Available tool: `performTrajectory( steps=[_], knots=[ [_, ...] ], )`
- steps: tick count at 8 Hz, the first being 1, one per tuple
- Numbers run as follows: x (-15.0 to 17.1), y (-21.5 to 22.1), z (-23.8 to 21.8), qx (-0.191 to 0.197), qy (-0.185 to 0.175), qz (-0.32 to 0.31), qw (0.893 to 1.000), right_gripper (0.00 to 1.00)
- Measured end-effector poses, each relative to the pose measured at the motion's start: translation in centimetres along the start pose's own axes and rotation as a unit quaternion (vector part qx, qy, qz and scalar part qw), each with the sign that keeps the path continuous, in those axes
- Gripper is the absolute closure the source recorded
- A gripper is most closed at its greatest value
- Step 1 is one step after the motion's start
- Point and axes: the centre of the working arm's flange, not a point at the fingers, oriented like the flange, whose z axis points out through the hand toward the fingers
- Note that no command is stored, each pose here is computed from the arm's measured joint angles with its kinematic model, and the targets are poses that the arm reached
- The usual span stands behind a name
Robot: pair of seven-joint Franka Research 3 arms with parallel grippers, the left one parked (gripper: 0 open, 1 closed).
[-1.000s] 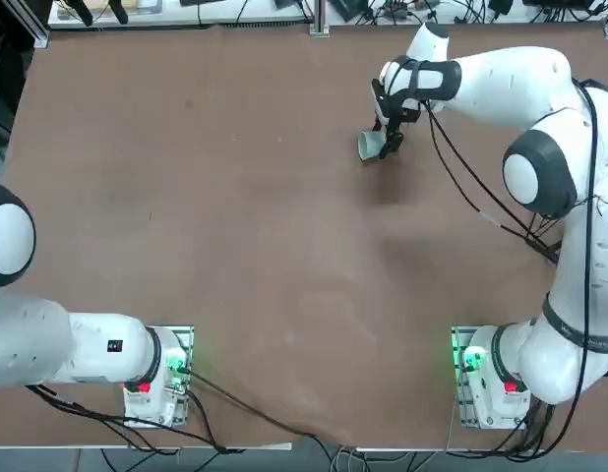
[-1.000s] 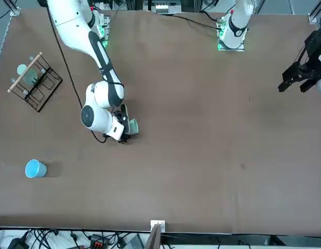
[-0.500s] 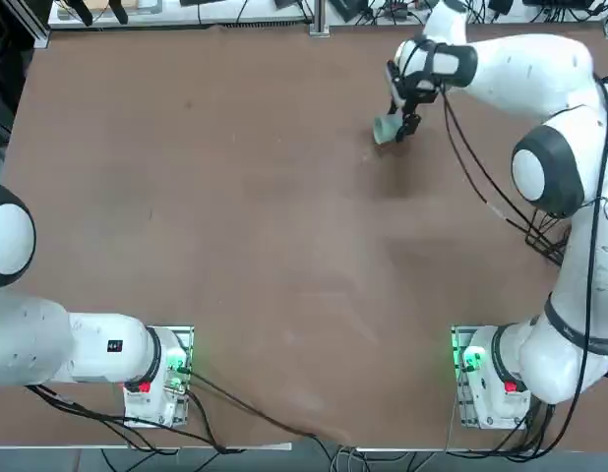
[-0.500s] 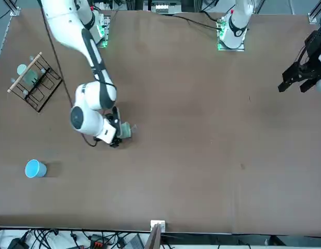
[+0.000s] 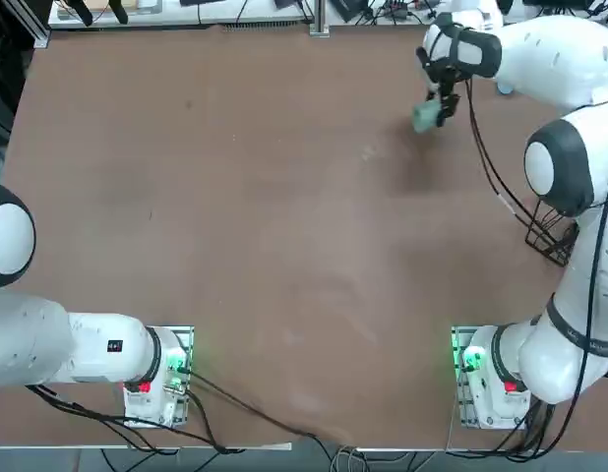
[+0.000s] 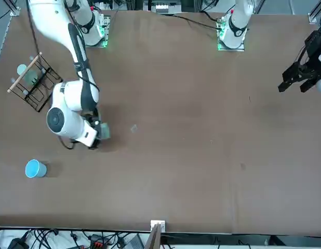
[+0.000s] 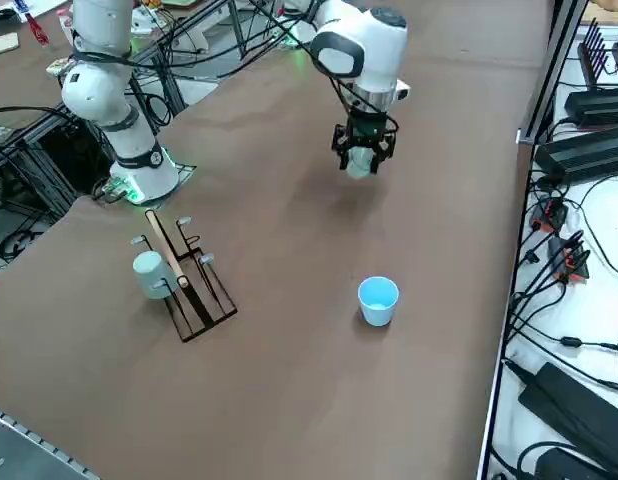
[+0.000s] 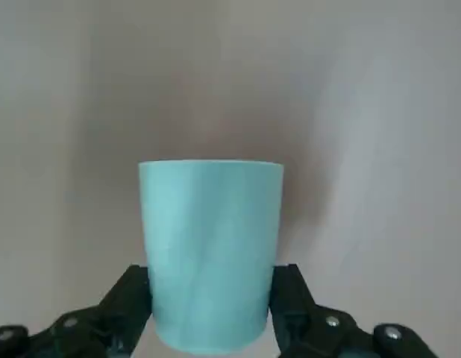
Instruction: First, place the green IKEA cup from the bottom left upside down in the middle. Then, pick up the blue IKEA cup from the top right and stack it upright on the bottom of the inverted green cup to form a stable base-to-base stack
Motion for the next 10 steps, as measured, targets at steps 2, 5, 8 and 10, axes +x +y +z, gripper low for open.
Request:
performTrajectory(
  steps=[2,5,8,10],
  knots=[
    [-3.1,-0.9,-1.0,0.035,-0.077,0.05,0.995,0.14],
    [-7.4,-2.3,-0.8,0.055,-0.212,0.176,0.96,0.14],
    [-4.0,-3.4,3.1,0.089,-0.344,0.304,0.884,0.14],
    [0.0,-3.6,6.4,0.081,-0.398,0.356,0.842,0.14]
  ],
)
